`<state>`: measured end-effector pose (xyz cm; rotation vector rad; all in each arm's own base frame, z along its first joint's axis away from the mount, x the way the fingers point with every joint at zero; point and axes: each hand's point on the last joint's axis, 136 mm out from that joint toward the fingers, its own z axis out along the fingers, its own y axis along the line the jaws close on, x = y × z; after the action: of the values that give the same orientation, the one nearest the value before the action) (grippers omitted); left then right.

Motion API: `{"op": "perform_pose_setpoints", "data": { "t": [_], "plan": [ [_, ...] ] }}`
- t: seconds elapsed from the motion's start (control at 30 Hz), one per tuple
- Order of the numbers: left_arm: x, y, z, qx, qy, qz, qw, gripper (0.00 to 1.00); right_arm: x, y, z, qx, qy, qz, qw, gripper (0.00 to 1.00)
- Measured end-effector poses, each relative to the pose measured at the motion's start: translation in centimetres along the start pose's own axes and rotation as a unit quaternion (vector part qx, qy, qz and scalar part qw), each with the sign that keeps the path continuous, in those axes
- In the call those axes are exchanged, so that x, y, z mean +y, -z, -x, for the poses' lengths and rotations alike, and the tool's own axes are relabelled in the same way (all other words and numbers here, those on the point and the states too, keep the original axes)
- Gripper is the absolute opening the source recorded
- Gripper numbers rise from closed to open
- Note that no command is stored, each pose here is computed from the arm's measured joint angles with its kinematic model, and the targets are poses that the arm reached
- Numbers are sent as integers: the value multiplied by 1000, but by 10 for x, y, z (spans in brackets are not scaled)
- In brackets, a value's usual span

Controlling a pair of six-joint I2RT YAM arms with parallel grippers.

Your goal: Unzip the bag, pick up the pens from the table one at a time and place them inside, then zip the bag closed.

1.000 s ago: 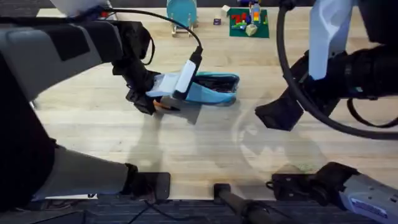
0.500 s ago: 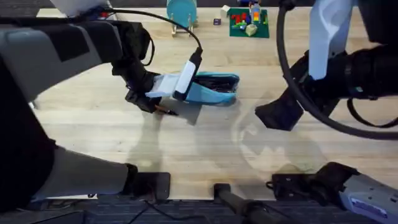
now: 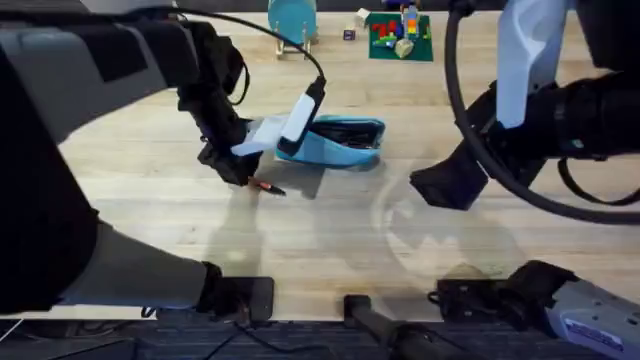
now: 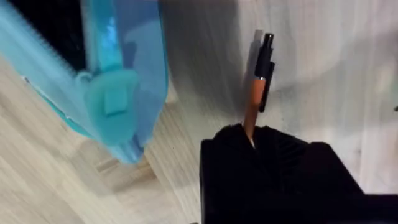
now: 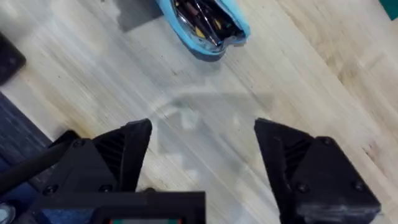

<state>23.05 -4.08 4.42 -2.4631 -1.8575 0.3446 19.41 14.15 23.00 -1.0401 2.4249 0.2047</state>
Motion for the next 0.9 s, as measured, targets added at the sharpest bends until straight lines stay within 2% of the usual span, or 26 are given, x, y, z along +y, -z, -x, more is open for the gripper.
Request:
{"op": "perform_pose_setpoints", "data": {
  "t": [0.2, 0.43, 0.67, 0.9],
  "plan": [
    [7, 31, 6, -8, 0, 5, 1000, 43, 0, 0, 0, 0, 0, 0, 1000, 997],
    [19, 62, 9, 1, -10, 59, 998, 43, 0, 0, 0, 0, 0, 0, 1000, 997],
    [14, 99, 26, 8, -36, 133, 990, 43, 0, 0, 0, 0, 0, 0, 1000, 997],
    [-1, 120, 46, -8, -58, 173, 983, 43, 0, 0, 0, 0, 0, 0, 1000, 997]
  ]
}}
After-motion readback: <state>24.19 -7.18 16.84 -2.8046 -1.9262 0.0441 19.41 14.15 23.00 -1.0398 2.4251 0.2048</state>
